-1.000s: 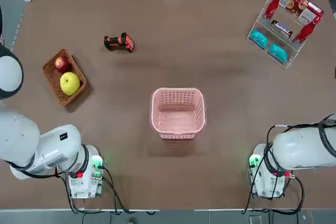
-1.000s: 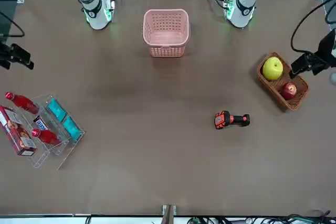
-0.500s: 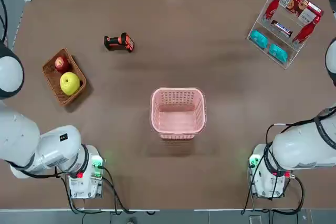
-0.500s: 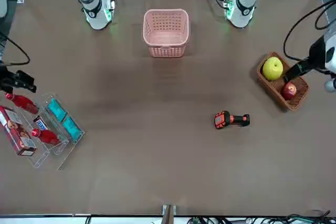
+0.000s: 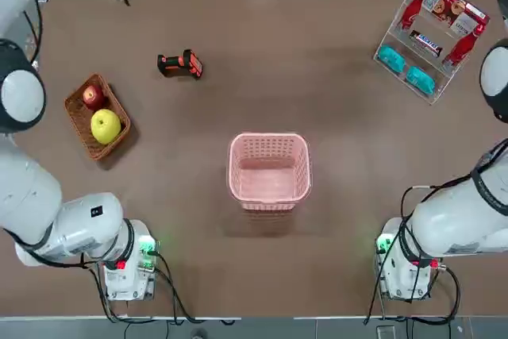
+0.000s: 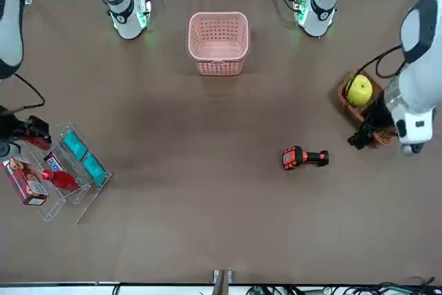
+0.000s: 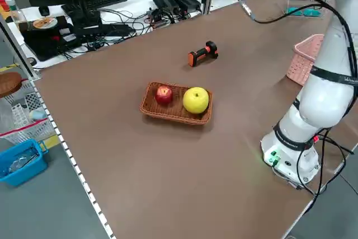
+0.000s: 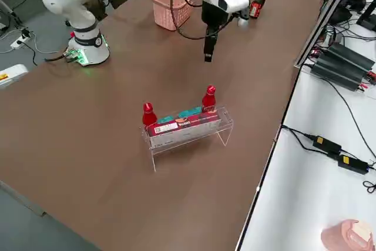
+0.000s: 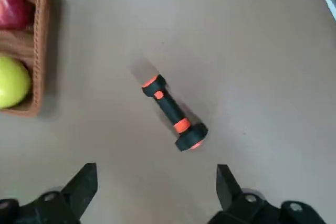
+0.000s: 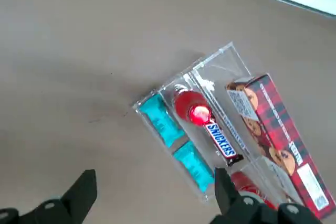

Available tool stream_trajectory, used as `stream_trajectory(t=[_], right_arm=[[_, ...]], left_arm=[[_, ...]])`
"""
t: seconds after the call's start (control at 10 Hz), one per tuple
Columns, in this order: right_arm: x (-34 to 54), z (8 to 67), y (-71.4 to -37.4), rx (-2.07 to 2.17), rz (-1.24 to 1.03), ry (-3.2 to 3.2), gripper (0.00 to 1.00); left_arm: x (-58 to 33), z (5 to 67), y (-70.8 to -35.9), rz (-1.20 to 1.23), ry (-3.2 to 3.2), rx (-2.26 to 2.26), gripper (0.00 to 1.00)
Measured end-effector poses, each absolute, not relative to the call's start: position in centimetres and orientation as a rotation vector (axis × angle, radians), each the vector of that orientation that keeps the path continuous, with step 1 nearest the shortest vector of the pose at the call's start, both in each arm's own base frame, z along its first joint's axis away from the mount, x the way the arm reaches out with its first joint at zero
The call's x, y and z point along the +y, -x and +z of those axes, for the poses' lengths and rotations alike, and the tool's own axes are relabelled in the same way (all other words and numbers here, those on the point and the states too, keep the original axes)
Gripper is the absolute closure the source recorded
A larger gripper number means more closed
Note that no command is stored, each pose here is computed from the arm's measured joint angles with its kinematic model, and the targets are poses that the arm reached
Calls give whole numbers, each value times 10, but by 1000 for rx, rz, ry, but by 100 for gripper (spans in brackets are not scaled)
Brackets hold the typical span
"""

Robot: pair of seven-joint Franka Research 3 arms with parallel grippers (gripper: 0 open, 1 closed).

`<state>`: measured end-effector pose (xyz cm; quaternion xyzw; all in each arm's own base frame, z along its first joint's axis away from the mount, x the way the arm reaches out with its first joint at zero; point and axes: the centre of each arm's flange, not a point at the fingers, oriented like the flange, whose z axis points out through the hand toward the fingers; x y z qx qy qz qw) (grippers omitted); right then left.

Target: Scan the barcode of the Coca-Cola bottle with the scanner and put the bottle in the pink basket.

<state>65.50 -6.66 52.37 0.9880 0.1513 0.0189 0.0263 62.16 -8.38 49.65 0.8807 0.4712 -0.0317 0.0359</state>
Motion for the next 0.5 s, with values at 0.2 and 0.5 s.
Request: stream_trajectory(t=[0.2, 0.5], right_arm=[[-72, 493, -670, 564, 63, -3025, 1], [-94, 454, -680, 628, 37, -3035, 1]], left_arm=[[-97, 469, -635, -86, -2549, 1658, 0], [-116, 432, -649, -85, -2349, 1876, 0]])
